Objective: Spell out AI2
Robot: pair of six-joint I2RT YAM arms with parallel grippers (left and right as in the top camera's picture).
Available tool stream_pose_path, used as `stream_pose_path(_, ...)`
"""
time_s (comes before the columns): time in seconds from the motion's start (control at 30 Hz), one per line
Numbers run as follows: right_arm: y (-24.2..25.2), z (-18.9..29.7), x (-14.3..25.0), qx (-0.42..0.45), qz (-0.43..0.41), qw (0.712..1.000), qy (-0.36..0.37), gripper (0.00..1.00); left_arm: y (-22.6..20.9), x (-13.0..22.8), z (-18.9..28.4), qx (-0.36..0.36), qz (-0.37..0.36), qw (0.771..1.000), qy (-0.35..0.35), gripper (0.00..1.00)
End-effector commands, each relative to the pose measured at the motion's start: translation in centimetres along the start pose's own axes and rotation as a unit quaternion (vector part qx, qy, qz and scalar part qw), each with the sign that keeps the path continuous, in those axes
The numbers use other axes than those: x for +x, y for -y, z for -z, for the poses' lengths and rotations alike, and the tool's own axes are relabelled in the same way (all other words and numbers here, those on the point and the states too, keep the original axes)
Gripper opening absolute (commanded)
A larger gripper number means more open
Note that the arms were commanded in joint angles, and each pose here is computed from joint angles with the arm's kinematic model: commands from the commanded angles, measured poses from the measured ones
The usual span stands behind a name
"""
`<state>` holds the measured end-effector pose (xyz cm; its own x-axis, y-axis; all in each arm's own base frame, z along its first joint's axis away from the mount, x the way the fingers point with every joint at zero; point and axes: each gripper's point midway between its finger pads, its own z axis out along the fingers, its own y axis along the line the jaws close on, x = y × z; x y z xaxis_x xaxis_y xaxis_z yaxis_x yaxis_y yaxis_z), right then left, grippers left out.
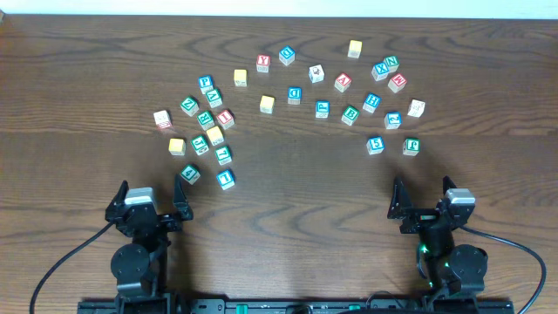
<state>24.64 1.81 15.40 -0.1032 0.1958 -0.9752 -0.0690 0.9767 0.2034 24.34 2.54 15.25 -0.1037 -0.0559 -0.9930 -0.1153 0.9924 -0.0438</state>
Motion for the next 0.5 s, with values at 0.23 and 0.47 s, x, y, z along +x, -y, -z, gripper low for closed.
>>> stream_pose_path(0.23,0.0,0.0,0.0,0.000,-0.006,1.000,0.001,0.99,2.3,0.5,0.0,0.065,0.034,0.996,-0.044,0.98)
stream_pose_path(0.47,0.0,0.0,0.0,0.000,-0.006,1.000,0.001,0.99,4.4,-1.9,-0.9,0.117,0.048,0.987,-0.098,0.98)
